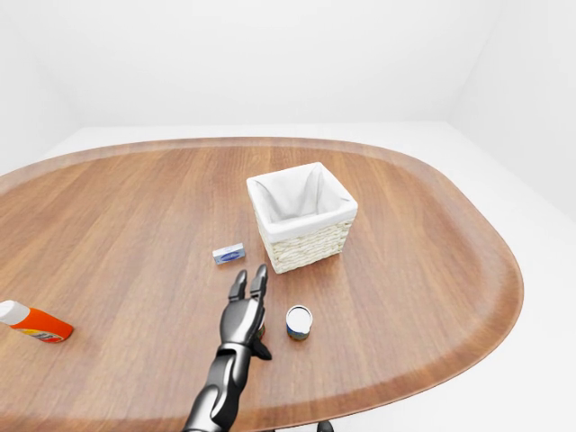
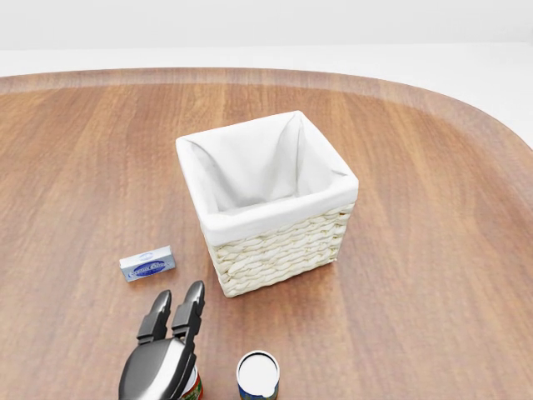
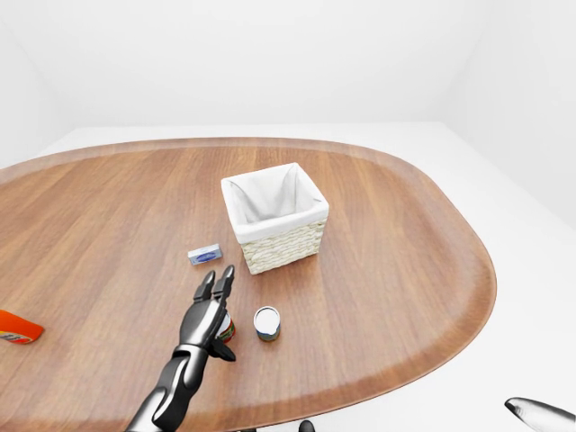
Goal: Pick up the tomato sauce, and put it in the basket.
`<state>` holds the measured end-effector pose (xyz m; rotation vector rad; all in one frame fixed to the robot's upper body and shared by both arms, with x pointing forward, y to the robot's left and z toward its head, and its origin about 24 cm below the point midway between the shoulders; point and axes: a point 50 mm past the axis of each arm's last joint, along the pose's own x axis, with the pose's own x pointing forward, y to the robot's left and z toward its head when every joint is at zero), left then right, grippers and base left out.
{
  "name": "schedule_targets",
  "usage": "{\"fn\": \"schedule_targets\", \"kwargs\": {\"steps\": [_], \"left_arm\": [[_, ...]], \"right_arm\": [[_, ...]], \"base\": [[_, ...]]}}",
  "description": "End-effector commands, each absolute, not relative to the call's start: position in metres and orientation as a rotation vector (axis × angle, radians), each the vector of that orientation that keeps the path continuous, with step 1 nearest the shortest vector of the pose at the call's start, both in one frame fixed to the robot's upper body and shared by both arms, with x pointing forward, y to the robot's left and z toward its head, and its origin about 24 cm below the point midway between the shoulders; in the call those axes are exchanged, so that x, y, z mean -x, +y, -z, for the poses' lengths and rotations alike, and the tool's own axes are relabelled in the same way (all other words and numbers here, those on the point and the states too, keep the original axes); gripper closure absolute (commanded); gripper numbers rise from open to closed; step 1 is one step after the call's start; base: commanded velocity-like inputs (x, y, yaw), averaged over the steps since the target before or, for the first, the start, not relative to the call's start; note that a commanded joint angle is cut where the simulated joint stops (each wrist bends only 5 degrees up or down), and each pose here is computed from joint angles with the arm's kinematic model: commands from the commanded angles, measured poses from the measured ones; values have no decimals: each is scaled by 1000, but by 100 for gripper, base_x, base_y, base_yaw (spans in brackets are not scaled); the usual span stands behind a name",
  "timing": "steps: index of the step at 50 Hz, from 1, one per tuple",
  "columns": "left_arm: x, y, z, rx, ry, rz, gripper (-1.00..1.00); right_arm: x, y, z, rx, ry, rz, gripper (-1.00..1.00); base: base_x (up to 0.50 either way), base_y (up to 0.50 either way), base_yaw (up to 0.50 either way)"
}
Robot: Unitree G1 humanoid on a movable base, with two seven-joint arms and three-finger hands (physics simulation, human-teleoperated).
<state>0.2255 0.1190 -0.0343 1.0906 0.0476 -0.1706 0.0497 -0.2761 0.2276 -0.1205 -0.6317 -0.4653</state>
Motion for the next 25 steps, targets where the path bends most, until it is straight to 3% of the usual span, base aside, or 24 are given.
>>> {"fn": "schedule_targets", "kwargs": {"steps": [1,25], "left_arm": [[-224,120,40,-1104,59,175,-100],[-226,128,57,-1145,110,157,-100]], "right_arm": [[-49,-276,-228,120,-633,466,-100],[-52,-275,-228,121,-631,459,-100]], "base": [[0,0,0],[0,0,0]]}}
